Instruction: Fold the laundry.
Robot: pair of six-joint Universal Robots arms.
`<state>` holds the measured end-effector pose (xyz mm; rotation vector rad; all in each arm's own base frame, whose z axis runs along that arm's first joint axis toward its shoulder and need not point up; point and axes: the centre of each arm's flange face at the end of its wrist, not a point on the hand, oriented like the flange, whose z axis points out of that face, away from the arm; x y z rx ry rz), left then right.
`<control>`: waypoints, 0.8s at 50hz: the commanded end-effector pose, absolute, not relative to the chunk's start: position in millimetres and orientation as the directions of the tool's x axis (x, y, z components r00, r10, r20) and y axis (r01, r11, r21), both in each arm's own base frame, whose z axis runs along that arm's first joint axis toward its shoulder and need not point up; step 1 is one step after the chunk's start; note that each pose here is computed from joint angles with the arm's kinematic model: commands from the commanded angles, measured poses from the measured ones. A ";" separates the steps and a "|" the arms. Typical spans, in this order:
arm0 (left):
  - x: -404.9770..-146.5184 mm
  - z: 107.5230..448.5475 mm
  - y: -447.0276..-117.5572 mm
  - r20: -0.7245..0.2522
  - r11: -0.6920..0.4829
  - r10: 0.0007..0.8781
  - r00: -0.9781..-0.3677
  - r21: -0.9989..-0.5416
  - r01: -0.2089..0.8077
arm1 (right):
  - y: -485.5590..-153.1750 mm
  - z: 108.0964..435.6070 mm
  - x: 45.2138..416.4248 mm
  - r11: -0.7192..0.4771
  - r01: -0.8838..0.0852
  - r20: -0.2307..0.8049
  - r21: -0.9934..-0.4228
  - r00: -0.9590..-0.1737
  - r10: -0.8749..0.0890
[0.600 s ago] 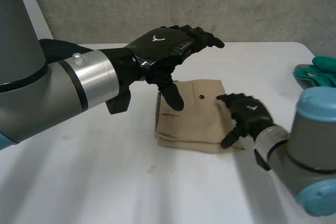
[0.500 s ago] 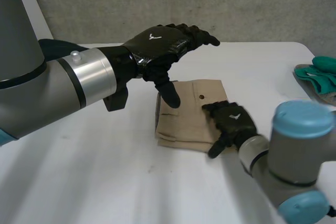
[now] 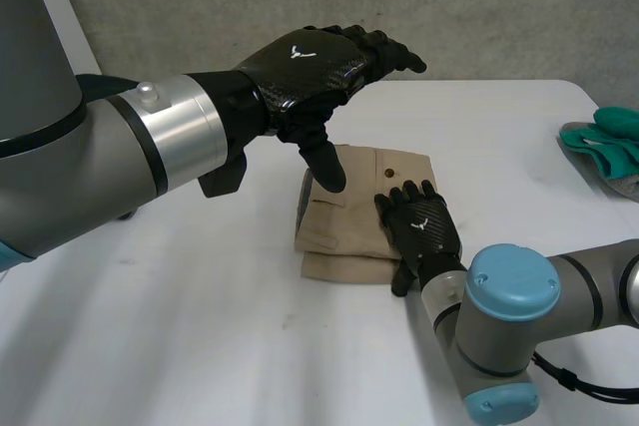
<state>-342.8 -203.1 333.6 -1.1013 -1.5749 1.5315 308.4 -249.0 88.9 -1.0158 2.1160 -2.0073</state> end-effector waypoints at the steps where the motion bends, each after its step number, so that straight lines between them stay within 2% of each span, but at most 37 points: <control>1: -341.1 330.9 -206.3 -0.083 -0.035 0.901 -0.426 -0.992 0.120 | -258.0 94.4 313.3 -0.118 -0.390 0.398 -0.913 -0.794 -0.460; 18: -339.8 328.3 -209.3 -0.080 -0.029 0.899 -0.431 -0.992 0.123 | -287.6 108.2 323.0 -0.218 -0.350 0.410 -0.911 -0.822 -0.395; 25: -339.0 328.9 -212.1 -0.082 -0.031 0.896 -0.437 -0.992 0.122 | -310.4 128.0 324.2 -0.297 -0.311 0.408 -0.903 -0.838 -0.363; 34: -337.5 339.7 -215.2 -0.098 -0.057 0.889 -0.447 -0.993 0.103 | -357.5 183.6 313.8 -0.416 -0.178 0.318 -0.891 -0.901 -0.296; 40: -338.9 351.0 -214.2 -0.103 -0.077 0.889 -0.447 -0.994 0.077 | -411.2 251.1 272.0 -0.533 -0.084 0.211 -0.842 -0.960 -0.182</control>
